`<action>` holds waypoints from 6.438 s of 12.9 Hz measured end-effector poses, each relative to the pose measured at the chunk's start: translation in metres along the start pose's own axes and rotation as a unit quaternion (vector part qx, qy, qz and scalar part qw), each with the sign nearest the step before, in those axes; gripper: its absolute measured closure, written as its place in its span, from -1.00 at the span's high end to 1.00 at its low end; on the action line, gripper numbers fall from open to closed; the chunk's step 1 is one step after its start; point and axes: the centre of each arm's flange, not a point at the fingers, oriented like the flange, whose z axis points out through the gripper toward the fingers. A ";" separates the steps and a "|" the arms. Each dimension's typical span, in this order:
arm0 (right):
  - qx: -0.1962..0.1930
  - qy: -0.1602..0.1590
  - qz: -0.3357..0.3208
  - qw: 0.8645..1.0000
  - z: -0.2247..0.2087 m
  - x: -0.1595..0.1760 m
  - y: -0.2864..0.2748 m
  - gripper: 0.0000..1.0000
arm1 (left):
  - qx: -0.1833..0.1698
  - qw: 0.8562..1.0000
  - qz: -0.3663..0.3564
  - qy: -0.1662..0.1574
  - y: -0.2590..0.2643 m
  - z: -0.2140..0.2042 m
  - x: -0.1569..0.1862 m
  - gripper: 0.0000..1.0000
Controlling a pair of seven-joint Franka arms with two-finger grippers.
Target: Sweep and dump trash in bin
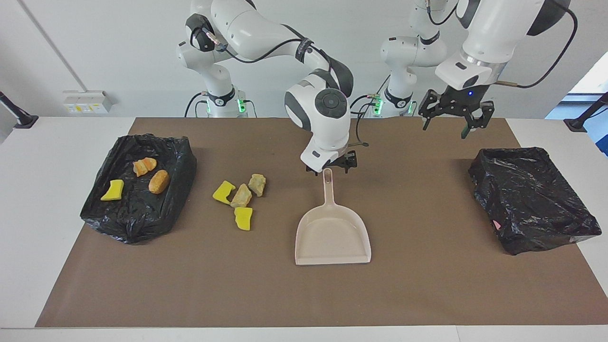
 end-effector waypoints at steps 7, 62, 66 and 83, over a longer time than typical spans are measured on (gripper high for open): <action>-0.035 -0.043 0.073 0.996 0.014 -0.081 0.006 1.00 | 0.006 0.998 -0.064 0.010 0.091 0.111 0.081 1.00; -0.250 -0.068 0.014 0.966 0.030 -0.125 0.318 -0.48 | 0.035 0.849 0.522 -0.070 0.190 0.231 0.044 -0.37; -0.271 -0.075 0.006 0.960 0.048 -0.111 0.334 -0.48 | 0.040 0.842 0.532 -0.077 0.195 0.236 0.026 -0.37; -0.071 -0.092 -0.021 0.993 0.092 -0.107 0.193 -0.48 | 0.045 0.839 0.536 -0.074 0.197 0.247 0.009 -0.37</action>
